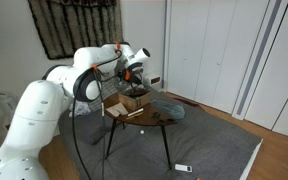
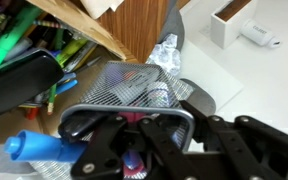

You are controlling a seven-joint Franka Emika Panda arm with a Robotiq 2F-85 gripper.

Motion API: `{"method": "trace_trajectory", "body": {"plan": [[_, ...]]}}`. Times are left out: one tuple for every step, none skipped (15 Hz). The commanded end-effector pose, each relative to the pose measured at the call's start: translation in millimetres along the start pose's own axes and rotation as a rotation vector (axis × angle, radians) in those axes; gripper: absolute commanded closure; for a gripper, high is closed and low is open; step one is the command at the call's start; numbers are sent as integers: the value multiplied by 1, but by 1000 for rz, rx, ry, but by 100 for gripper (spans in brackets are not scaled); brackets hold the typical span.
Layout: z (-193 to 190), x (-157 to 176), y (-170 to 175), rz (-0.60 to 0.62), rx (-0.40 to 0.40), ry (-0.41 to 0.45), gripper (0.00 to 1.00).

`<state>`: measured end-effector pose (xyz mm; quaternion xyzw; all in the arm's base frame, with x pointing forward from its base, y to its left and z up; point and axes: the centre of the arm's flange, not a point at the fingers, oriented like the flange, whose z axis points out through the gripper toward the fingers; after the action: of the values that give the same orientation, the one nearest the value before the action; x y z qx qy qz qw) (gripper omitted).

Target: Pick up the gray storage bin and pour all the contents into the cardboard box, put the gray storage bin on the table

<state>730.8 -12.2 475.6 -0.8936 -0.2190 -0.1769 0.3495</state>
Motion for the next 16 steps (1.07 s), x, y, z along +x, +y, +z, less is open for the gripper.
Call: {"method": "trace_trajectory", "body": {"plan": [[10, 19, 19, 12, 134, 28, 98], [14, 20, 23, 23, 157, 35, 98], [18, 21, 28, 30, 188, 41, 98], [22, 22, 31, 35, 216, 48, 98], [26, 24, 36, 43, 242, 54, 98], [30, 24, 39, 49, 267, 59, 98], [35, 25, 45, 62, 296, 72, 98], [38, 25, 48, 69, 323, 82, 98], [42, 26, 53, 80, 347, 92, 98], [45, 25, 59, 94, 364, 104, 98], [47, 23, 62, 103, 379, 113, 98], [50, 21, 70, 120, 397, 126, 98], [51, 19, 74, 131, 414, 137, 98], [52, 16, 81, 149, 430, 153, 98], [52, 14, 87, 167, 459, 168, 98], [53, 11, 92, 188, 496, 188, 98]]}}
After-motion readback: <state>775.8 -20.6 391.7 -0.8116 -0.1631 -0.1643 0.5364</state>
